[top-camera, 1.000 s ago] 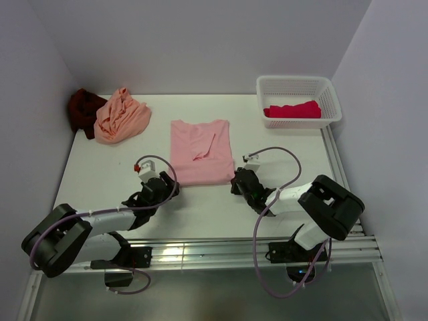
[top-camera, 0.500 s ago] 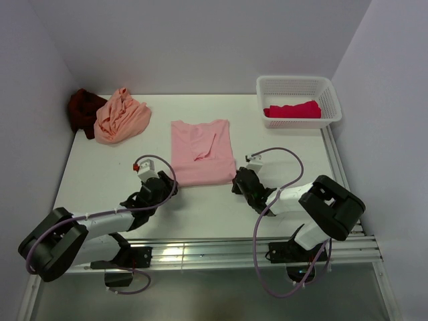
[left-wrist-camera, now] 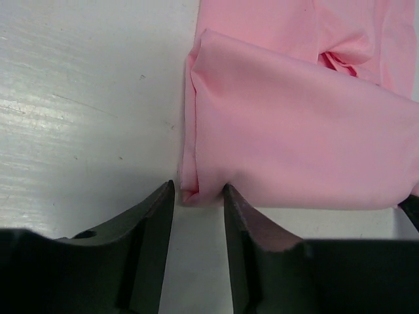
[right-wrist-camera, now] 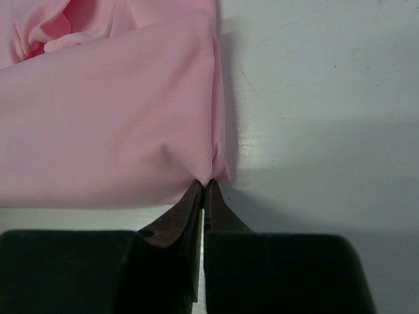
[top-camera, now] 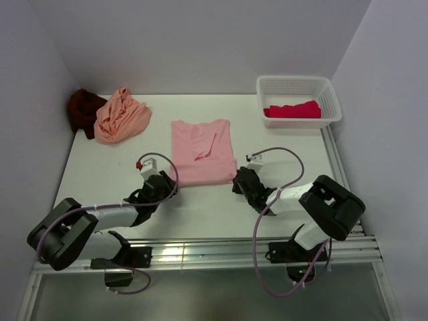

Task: Roll the t-shirts
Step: Roll the tshirt

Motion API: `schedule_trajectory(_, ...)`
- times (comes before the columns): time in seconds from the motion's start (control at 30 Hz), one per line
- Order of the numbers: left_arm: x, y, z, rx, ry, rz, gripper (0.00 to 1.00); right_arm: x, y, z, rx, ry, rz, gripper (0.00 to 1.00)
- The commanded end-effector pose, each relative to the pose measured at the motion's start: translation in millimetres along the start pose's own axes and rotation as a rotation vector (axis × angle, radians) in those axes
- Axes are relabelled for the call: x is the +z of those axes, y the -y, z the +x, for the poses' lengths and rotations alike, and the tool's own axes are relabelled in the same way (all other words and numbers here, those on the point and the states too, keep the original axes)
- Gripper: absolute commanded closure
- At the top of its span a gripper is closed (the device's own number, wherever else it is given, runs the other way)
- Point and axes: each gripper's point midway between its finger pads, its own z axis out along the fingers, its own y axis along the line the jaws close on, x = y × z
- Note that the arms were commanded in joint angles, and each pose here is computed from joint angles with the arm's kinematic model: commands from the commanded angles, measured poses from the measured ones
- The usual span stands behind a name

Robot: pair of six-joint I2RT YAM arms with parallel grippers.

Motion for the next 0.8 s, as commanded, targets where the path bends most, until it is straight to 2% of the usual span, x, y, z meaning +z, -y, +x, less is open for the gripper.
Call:
schedule_trajectory(0.0, 5.1, 16.7, -11.8, -0.008, 0.01, 0.059, 0.61, 0.6, 11.6, 5.4, -0.017, -0.019, 0.039, 1.0)
schedule_trajectory(0.03, 7.0, 18.2, -14.4, -0.007, 0.013, 0.059, 0.64, 0.7, 10.8, 5.0, -0.014, -0.018, 0.037, 1.0)
schedule_trajectory(0.1, 8.5, 20.9, -12.4, 0.012, -0.005, 0.066, 0.79, 0.3, 9.5, 6.5, -0.01, -0.024, 0.028, 1.0)
schedule_trajectory(0.17, 10.8, 27.6, -11.1, 0.031, -0.025, 0.085, 1.0, -1.5, 6.4, 7.6, 0.0, -0.031, 0.008, 1.0)
schedule_trajectory(0.3, 3.5, 33.9, -5.2, 0.015, -0.054, 0.124, 1.0, -10.3, -0.3, 8.5, 0.043, -0.04, -0.032, 1.0)
schedule_trajectory(0.5, -10.9, 5.7, 7.1, 0.002, -0.175, -0.072, 1.0, -30.8, 6.5, 24.5, 0.105, -0.179, 0.076, 1.0)
schedule_trajectory(0.77, -37.7, 16.5, 5.4, -0.031, -0.262, -0.062, 1.0, -70.7, 4.0, 33.5, 0.123, -0.303, 0.044, 1.0)
